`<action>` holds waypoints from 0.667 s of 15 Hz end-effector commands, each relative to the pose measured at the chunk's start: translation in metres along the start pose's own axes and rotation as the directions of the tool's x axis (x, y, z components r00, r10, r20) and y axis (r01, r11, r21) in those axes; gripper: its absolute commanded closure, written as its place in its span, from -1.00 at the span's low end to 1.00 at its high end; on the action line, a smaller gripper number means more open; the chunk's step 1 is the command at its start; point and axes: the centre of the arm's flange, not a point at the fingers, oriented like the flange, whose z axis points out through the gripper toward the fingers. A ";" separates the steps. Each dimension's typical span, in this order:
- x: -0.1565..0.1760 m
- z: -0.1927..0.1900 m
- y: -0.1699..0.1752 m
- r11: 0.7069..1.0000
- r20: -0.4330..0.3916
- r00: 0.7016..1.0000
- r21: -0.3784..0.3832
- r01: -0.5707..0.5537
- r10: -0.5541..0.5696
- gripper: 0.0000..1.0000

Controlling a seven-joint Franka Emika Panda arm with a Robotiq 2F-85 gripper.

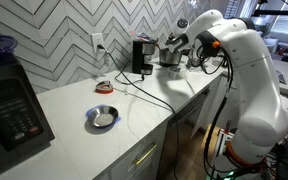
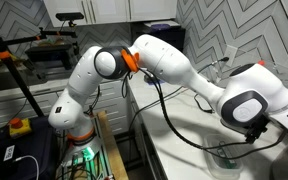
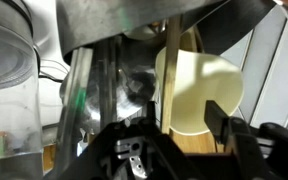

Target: Put one wooden spatula on top of the clear bowl on the coffeemaker

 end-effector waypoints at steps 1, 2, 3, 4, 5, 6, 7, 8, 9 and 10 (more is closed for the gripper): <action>-0.007 0.011 0.004 1.000 -0.025 1.000 -0.014 -0.009 0.008 0.37; -0.005 0.009 0.002 1.000 -0.028 0.999 -0.007 -0.017 0.016 0.38; -0.003 0.004 -0.002 1.000 -0.030 0.999 0.005 -0.026 0.026 0.50; -0.002 0.000 -0.004 0.999 -0.039 0.999 0.013 -0.031 0.032 0.72; 0.003 -0.008 -0.007 0.999 -0.052 0.998 0.028 -0.035 0.036 0.86; 0.007 -0.015 -0.010 0.998 -0.065 0.997 0.042 -0.039 0.041 0.98; 0.019 -0.037 -0.013 0.996 -0.091 0.994 0.081 -0.048 0.056 1.00; 0.027 -0.049 -0.015 0.994 -0.120 0.991 0.103 -0.043 0.056 1.00; 0.044 -0.072 -0.015 0.988 -0.172 0.983 0.151 -0.037 0.063 0.94; 0.056 -0.088 -0.016 0.982 -0.213 0.974 0.184 -0.032 0.071 0.95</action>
